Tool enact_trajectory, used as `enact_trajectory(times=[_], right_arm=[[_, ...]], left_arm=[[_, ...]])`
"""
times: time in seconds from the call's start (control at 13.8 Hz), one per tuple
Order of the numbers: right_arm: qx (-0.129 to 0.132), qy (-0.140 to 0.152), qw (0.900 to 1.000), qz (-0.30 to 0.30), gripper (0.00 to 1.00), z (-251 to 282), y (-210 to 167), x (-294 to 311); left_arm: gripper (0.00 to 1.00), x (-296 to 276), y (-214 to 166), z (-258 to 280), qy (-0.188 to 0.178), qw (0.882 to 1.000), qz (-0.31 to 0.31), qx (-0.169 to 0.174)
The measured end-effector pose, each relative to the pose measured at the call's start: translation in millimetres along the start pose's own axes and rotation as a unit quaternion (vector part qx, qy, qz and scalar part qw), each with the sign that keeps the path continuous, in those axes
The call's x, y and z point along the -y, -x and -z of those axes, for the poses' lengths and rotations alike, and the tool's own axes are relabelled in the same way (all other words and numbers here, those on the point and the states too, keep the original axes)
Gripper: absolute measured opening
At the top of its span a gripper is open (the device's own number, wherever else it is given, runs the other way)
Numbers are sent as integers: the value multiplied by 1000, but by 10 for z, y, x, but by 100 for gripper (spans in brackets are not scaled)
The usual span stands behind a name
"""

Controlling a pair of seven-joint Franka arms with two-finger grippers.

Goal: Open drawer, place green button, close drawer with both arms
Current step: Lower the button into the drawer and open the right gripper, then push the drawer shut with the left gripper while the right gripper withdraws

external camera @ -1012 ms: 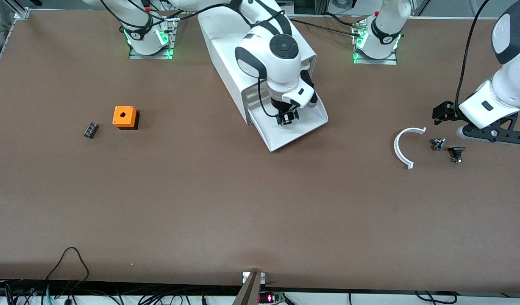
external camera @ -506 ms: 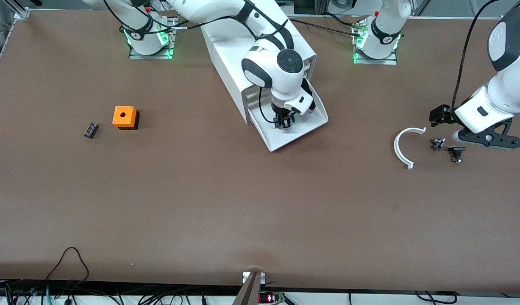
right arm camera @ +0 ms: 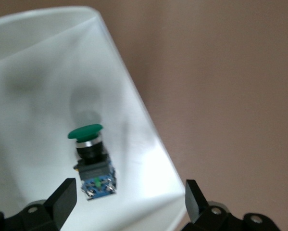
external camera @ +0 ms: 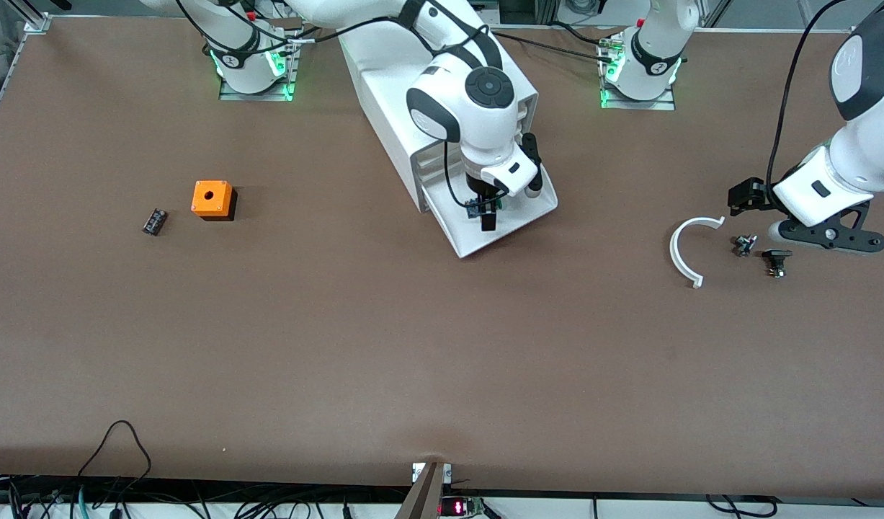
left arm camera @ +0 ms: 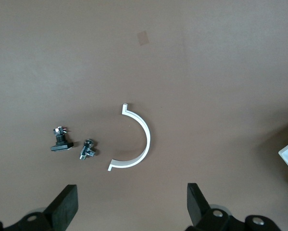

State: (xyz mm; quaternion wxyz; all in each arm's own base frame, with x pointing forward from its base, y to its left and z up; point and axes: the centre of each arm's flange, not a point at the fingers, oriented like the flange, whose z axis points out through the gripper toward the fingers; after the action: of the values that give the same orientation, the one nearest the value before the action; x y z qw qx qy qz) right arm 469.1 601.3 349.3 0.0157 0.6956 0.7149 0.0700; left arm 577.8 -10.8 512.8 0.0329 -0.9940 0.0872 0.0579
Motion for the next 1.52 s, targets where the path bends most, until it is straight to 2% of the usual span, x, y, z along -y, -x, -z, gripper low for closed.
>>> enact_trajectory(times=[0.22, 0.43, 0.65, 0.8, 0.94, 1.08, 1.16, 1.3, 1.52], right_arm=[[-18, 33, 999, -27, 100, 583, 179, -281], [-44, 50, 994, -90, 100, 1099, 531, -645], [-59, 73, 982, -163, 100, 1593, 1208, -1171], [-59, 80, 968, -231, 100, 1829, 1787, -1502], [-42, 71, 947, -311, 100, 1883, 2294, -1696], [-12, 61, 926, -372, 100, 1822, 2742, -1830], [6, 58, 912, -406, 100, 1773, 2963, -1888], [34, 54, 870, -490, 100, 1707, 3340, -1965], [59, 51, 795, -602, 100, 1729, 3749, -2016]], left_arm=[[100, -85, -146, -276, 26, 999, 16, -9], [100, -308, -418, -949, 36, 999, 28, -25], [100, -646, -615, -1921, 53, 995, 67, -45], [100, -1047, -611, -2340, 66, 992, 107, -31], [100, -1471, -596, -2515, 77, 987, 142, -16], [100, -1844, -574, -2664, 90, 983, 156, -21], [100, -2006, -547, -2742, 92, 983, 158, -23], [100, -2311, -477, -2837, 93, 984, 153, -16], [100, -2799, -293, -2895, 103, 984, 146, 3]])
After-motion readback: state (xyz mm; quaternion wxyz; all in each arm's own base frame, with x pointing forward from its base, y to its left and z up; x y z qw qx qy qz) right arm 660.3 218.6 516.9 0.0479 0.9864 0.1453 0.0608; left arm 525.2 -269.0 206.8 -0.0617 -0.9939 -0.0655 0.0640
